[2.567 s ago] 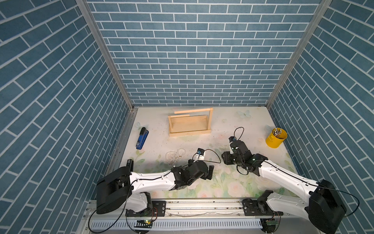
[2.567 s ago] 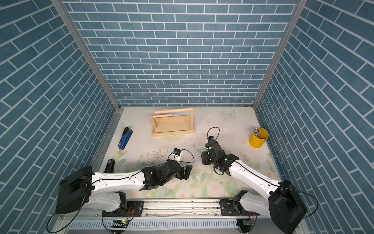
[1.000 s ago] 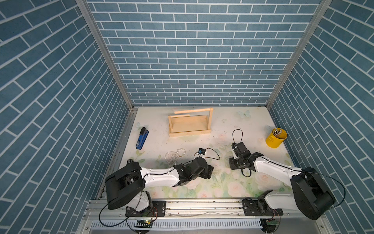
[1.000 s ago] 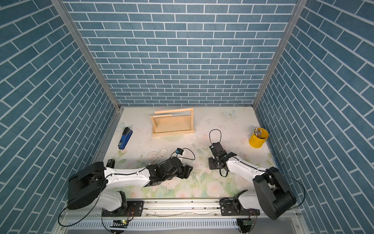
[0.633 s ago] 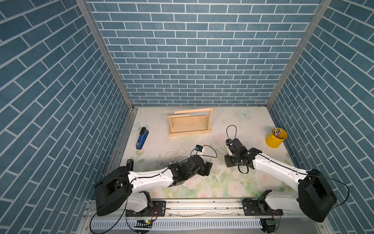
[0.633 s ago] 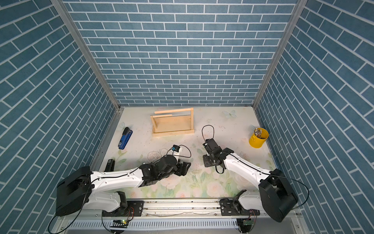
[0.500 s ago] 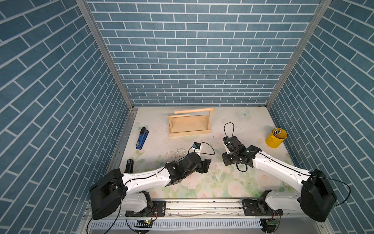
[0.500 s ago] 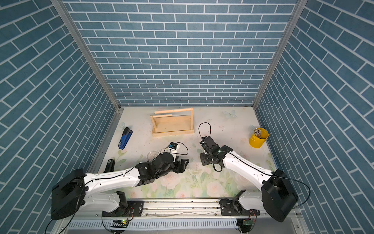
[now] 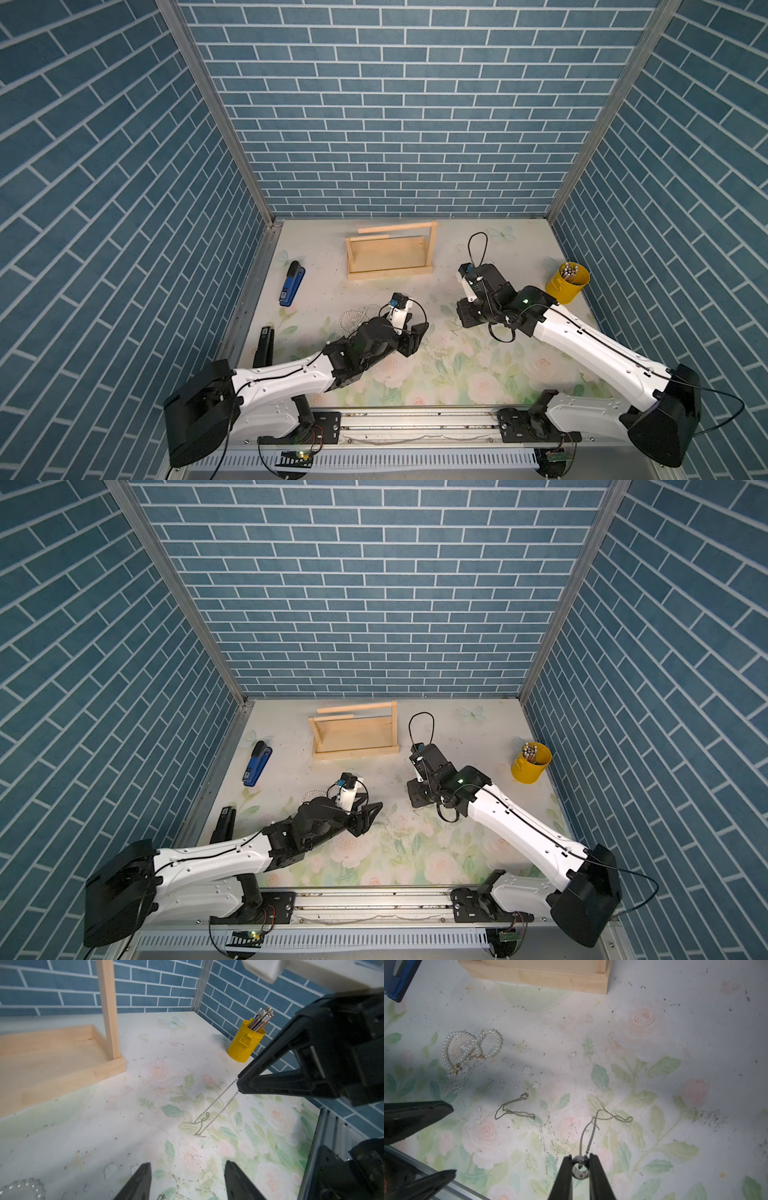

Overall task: Hang the necklace on the jewelry display stand
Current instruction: Pick up the necklace from the center of the board.

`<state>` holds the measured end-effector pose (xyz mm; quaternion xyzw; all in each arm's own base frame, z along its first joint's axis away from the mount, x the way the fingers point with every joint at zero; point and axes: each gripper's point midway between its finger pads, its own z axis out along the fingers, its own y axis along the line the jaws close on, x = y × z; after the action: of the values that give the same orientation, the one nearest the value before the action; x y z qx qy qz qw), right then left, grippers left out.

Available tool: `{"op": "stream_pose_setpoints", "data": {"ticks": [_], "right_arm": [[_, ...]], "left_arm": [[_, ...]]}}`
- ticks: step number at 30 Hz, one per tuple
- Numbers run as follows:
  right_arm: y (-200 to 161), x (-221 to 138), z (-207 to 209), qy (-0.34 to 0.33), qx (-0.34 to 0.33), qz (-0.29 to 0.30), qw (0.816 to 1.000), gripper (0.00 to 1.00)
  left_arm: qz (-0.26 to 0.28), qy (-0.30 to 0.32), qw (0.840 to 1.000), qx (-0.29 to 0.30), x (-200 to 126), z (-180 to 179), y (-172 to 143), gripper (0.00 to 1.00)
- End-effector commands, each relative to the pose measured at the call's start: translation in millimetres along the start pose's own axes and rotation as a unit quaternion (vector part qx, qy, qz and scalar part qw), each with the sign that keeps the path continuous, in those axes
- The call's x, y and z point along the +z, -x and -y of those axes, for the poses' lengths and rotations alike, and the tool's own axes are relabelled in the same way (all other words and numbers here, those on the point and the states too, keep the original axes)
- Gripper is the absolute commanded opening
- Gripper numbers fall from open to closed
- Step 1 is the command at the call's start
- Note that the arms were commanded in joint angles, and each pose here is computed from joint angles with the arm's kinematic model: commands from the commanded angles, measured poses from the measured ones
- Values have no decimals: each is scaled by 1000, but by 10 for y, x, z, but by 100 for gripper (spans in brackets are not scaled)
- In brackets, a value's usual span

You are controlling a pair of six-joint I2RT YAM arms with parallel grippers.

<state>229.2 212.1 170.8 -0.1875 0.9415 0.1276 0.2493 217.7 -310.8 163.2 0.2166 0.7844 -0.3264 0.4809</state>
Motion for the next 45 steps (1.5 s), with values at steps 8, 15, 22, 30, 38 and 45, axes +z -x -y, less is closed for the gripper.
{"op": "stream_pose_setpoints", "data": {"ticks": [8, 15, 22, 30, 38, 45], "right_arm": [[-8, 20, 9, 2, 11, 15, 1000, 0], [63, -38, 25, 0, 18, 39, 999, 0], [118, -89, 9, 7, 25, 58, 998, 0], [120, -142, 38, 3, 28, 66, 997, 0], [112, -191, 68, 0, 32, 74, 997, 0], [110, -193, 74, -2, 31, 76, 997, 0]], "left_arm": [[98, -37, 994, -15, 359, 267, 93, 40], [102, -33, 994, 34, 655, 613, -52, 36], [92, -17, 996, 13, 915, 587, -205, 32], [95, 5, 995, -7, 1092, 498, -267, 23], [95, 14, 995, -22, 1159, 372, -279, 14], [90, -5, 996, -19, 1248, 421, -271, 33]]}}
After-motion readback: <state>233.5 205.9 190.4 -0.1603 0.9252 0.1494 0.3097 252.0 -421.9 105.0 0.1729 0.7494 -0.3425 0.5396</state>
